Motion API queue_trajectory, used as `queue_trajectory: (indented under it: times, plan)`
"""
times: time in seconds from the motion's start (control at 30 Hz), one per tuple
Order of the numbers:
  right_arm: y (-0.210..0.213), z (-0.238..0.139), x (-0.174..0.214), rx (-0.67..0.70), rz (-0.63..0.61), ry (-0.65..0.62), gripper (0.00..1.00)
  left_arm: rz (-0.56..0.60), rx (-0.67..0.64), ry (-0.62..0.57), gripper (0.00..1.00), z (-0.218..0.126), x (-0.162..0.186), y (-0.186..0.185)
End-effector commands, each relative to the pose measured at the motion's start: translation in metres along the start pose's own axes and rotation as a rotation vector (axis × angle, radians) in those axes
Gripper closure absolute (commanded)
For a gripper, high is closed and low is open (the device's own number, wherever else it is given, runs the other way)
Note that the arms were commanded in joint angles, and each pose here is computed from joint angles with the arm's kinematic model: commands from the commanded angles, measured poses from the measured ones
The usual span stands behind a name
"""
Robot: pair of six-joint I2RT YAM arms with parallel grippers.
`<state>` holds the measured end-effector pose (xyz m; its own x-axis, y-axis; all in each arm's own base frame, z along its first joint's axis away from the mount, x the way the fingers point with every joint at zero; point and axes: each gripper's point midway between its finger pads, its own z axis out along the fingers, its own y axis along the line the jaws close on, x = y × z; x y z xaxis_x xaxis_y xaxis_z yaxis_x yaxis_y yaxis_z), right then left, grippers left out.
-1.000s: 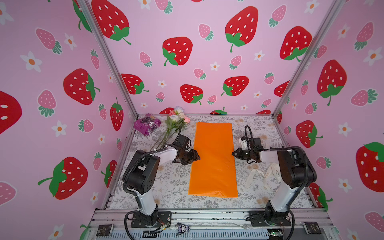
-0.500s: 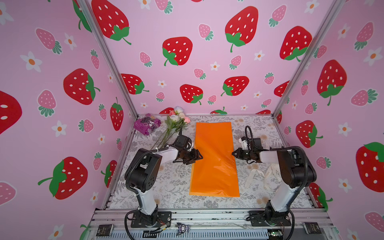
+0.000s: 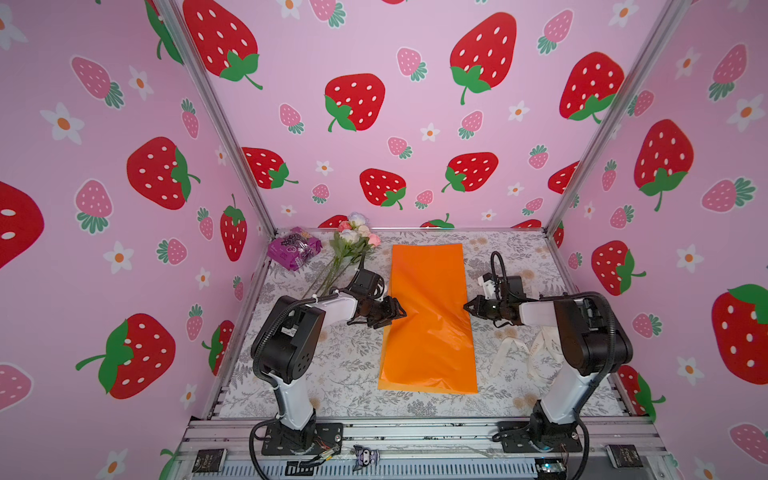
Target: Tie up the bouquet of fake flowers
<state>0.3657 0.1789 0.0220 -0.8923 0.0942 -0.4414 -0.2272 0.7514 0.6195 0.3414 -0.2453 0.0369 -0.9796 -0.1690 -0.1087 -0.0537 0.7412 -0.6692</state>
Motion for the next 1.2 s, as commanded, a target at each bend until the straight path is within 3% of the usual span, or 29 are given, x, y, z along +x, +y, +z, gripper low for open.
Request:
queue_trajectory:
  times: [0.0,0.17,0.43,0.6,0.9,1.17]
  plan:
    - [-0.005,0.004,0.015,-0.018,0.026,0.039,0.91,-0.041,0.064,0.021,0.34,0.010,0.005,0.002]
    - [-0.005,0.005,0.018,-0.023,0.028,0.044,0.91,-0.024,0.147,0.006,0.28,0.010,-0.004,-0.016]
    - [-0.005,0.005,0.018,-0.026,0.034,0.040,0.91,-0.054,0.148,0.000,0.27,0.011,-0.016,-0.024]
    - [-0.012,0.003,0.016,0.021,0.057,0.027,0.91,-0.111,0.064,-0.015,0.26,-0.003,0.005,-0.004]
    - [-0.015,-0.001,0.013,0.037,0.103,-0.020,0.92,-0.204,0.129,0.003,0.26,-0.012,0.055,-0.007]
    - [-0.008,0.000,0.017,-0.016,0.108,-0.022,0.90,-0.260,0.234,-0.033,0.26,-0.012,0.062,-0.016]
